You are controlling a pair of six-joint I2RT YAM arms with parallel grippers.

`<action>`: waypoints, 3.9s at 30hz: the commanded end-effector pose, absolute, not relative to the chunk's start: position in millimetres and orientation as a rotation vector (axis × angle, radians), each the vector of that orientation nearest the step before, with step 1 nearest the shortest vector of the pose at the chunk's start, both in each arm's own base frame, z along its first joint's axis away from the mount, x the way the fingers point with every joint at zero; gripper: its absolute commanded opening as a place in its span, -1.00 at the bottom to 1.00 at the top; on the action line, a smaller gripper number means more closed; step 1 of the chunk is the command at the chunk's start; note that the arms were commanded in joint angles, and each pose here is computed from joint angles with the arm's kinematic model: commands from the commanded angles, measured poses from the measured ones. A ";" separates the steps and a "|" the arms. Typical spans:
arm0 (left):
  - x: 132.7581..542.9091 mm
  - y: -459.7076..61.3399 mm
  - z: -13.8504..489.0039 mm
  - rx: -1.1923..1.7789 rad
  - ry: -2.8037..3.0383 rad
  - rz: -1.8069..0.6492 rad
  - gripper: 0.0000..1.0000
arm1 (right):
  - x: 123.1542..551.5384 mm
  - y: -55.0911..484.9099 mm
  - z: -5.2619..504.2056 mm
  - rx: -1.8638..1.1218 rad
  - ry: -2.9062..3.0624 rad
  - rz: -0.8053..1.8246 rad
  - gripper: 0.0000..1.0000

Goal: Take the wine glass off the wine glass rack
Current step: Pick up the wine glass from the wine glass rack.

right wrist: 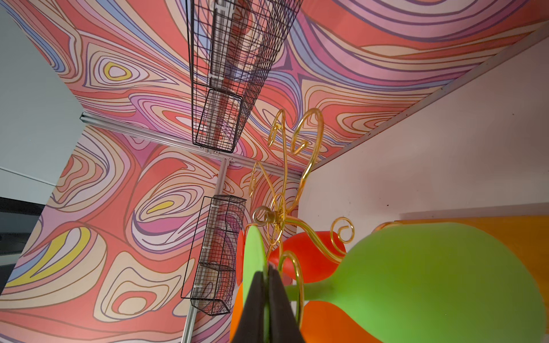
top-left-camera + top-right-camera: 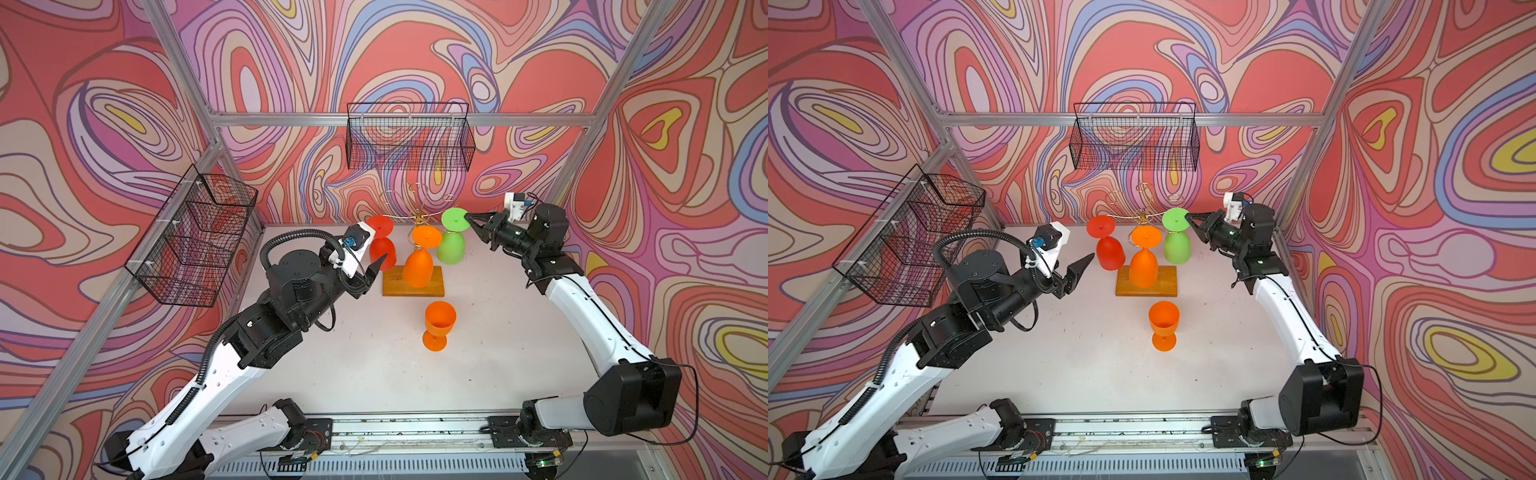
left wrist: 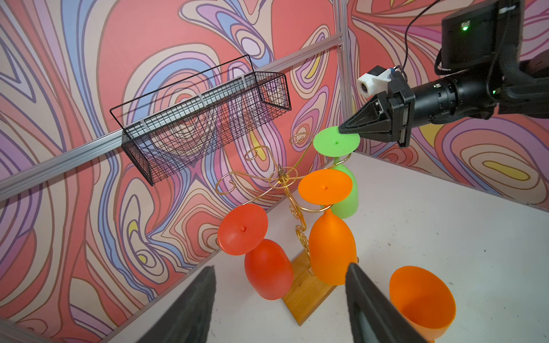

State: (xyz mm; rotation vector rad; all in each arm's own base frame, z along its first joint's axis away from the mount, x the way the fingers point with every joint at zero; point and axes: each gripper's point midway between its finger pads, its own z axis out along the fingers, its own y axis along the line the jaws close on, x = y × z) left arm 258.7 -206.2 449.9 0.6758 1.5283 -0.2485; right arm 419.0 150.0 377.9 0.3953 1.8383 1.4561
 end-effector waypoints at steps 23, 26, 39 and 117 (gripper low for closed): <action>255.7 -204.6 456.3 0.667 1.509 -0.271 0.36 | 389.4 152.2 401.7 0.337 1.800 1.509 -1.00; 256.0 -205.4 456.6 0.667 1.508 -0.273 0.37 | 386.4 151.7 403.2 0.336 1.803 1.505 -1.00; 256.8 -206.9 456.4 0.671 1.508 -0.276 0.36 | 389.5 155.1 403.7 0.330 1.798 1.541 -1.00; 256.9 -206.7 453.3 0.688 1.518 -0.265 0.37 | 447.2 152.1 403.3 0.330 1.759 1.407 -1.00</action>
